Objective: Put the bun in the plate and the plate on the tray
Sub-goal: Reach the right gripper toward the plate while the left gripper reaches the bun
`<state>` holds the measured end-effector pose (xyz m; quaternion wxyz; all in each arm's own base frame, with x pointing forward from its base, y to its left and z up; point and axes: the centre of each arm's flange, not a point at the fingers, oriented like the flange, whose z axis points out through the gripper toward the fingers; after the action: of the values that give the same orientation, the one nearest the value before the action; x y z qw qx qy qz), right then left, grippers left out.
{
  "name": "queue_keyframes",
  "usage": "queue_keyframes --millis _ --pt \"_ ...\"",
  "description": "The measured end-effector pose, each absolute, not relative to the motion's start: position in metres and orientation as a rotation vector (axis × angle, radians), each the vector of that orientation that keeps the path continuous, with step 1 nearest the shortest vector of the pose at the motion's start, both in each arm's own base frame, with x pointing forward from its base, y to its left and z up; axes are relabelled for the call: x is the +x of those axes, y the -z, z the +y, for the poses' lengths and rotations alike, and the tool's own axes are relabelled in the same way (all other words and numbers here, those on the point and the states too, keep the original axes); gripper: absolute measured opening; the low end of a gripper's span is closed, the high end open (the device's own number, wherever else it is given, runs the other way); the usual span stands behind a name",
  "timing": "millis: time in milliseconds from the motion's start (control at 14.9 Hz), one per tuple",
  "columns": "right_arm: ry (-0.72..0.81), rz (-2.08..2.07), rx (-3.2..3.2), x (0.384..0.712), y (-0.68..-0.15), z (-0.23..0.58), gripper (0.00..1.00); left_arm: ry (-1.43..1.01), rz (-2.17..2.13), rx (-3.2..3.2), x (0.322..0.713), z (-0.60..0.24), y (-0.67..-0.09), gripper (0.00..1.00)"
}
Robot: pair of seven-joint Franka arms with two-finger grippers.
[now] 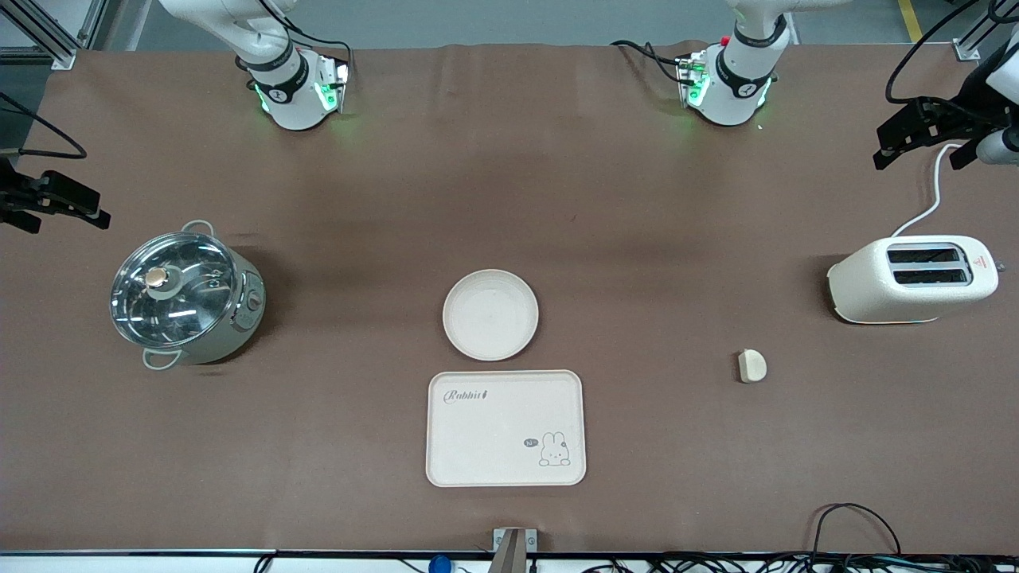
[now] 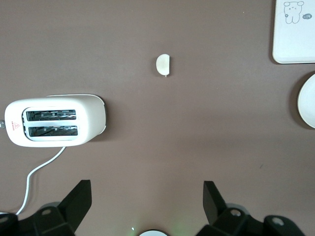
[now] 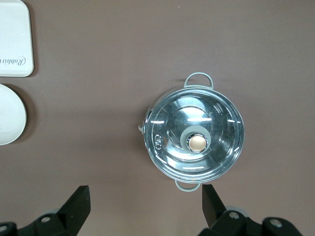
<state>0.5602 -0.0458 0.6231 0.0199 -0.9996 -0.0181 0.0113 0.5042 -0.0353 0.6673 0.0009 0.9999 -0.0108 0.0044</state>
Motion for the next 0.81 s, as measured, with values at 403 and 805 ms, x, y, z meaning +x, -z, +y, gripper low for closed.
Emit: queue_keyframes --millis 403,805 --pt "-0.032 -0.057 -3.101 0.56 -0.624 -0.046 1.0 0.03 -0.038 3.192 0.517 -0.028 -0.651 1.0" --pt "-0.036 -0.114 -2.927 0.594 -0.58 0.007 1.0 0.062 0.076 3.205 0.594 -0.041 -0.553 1.0"
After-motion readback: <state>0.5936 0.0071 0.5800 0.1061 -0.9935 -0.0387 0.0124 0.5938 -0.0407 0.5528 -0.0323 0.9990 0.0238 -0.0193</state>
